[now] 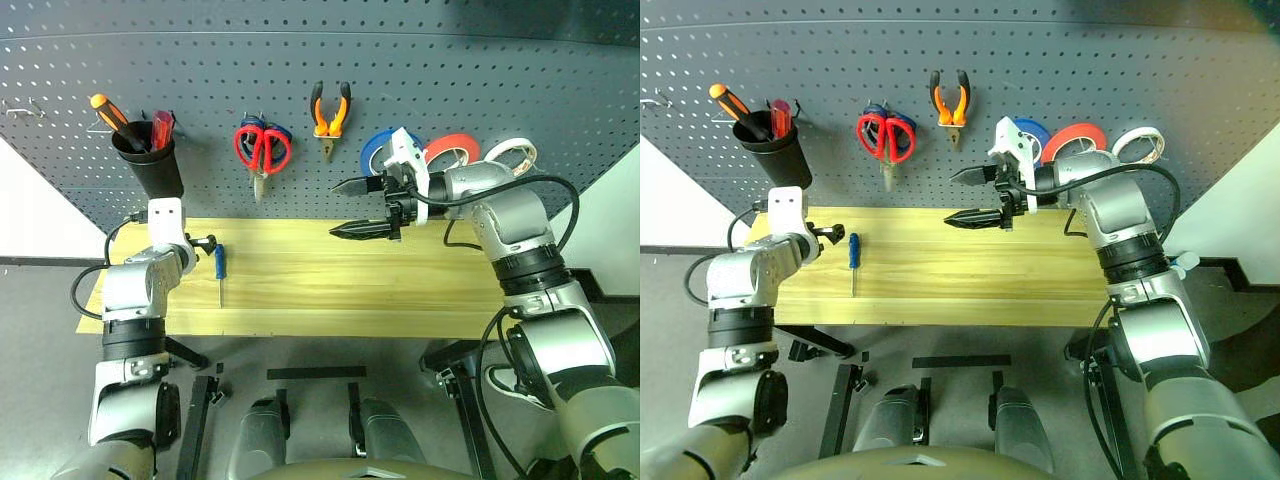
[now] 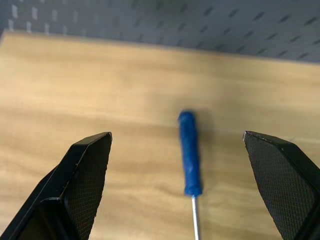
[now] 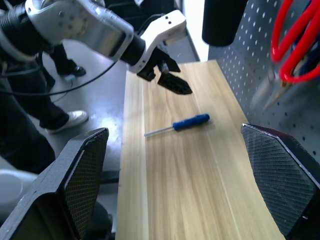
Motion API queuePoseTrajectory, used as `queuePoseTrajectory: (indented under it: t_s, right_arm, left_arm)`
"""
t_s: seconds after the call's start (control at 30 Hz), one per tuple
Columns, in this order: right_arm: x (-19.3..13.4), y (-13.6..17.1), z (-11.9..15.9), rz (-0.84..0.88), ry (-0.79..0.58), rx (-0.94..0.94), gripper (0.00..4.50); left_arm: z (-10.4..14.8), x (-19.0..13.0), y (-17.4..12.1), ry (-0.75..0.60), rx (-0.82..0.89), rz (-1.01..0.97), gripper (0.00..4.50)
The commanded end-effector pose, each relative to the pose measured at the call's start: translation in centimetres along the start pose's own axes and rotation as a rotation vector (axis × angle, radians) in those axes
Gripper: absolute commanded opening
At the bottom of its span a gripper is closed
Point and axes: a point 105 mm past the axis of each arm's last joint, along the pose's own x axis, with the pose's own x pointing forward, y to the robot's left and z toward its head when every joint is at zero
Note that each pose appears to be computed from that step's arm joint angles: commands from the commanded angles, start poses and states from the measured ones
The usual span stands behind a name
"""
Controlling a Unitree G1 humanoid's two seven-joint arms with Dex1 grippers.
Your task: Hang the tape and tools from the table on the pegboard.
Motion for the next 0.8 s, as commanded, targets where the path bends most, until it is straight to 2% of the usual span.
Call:
queuePoseTrajectory:
  t_s: [0.03, 0.2, 0.6, 0.8]
  right_arm:
    - [0.0, 0.0, 1.7, 0.014, -0.015, -0.073, 4.50]
    - [-0.3, 0.1, 1.6, 0.010, -0.011, -0.073, 4.50]
    - [-2.3, 0.7, 0.5, -0.041, 0.022, -0.026, 4.50]
    - [-3.1, 0.8, 0.2, -0.065, 0.041, -0.012, 4.50]
  left_arm:
    - [0.7, 0.6, 0.8, 0.022, 0.001, 0.050, 4.43]
    - [-0.3, 2.0, 0.2, 0.127, 0.021, 0.025, 4.43]
    - [0.5, 3.4, -1.6, 0.111, 0.098, -0.010, 4.43]
    - [-0.4, 3.8, -1.6, 0.152, 0.081, 0.008, 4.43]
